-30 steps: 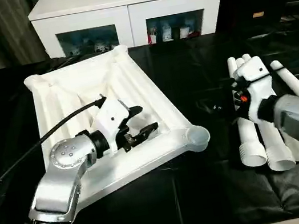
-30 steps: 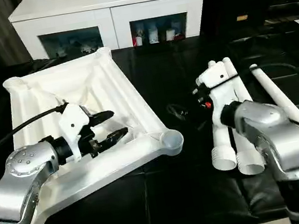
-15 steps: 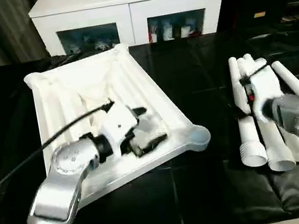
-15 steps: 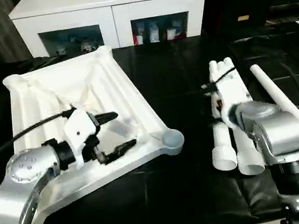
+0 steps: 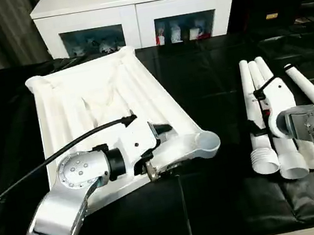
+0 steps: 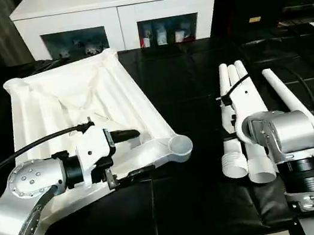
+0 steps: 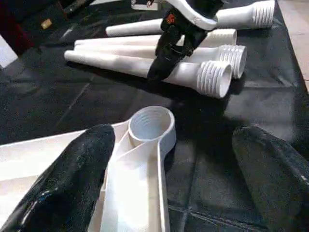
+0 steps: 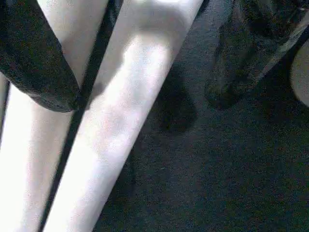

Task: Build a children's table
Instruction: Pick table leg

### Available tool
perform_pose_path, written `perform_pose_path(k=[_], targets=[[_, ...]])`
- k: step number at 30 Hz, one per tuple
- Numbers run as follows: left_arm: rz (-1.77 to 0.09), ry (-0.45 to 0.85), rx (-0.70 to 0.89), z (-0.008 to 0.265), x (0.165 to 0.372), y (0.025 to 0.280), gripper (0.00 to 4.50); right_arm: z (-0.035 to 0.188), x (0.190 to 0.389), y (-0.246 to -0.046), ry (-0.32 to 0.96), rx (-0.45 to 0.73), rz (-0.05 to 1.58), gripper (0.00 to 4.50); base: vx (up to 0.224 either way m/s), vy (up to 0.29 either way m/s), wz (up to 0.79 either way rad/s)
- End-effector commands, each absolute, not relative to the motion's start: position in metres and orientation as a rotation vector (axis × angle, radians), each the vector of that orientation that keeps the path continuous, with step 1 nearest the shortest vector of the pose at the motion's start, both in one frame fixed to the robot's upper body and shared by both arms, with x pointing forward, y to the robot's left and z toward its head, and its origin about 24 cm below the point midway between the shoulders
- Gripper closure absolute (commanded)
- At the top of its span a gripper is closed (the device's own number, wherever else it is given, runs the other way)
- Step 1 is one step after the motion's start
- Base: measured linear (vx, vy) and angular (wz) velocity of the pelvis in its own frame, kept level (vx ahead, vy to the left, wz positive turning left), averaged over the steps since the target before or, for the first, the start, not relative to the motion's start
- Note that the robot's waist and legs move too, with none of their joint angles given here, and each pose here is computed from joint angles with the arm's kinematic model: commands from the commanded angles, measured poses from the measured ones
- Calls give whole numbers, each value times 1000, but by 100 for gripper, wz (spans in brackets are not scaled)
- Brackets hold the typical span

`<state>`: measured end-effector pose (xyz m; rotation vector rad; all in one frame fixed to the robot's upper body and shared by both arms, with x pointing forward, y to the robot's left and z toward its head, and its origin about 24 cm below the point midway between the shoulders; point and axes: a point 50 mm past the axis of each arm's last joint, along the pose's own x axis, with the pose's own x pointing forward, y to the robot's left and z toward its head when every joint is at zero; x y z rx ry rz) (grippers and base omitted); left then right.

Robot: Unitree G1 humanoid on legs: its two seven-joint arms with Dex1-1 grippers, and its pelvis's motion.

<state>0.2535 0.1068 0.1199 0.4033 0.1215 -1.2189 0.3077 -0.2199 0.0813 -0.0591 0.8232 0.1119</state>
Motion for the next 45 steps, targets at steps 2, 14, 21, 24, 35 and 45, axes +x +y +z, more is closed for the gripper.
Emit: perform_pose_path(k=[2,14,21,24,35,45], targets=[[-1233,120,417,124,252,105,10,74,306,-220,877,-25,122,0,0,0,0],[-1220,156,431,121,252,104,0,54,301,-221,958,5,148,59,0,0,0],[-1211,143,441,123,253,103,0,52,301,-223,968,16,142,112,0,0,0],[-1211,138,441,124,253,103,0,52,301,-223,962,27,133,131,0,0,0],[-1174,106,453,125,256,103,0,50,302,-224,935,112,113,221,0,0,0],[-1020,60,419,129,274,108,0,56,307,-228,810,210,79,264,0,0,0]])
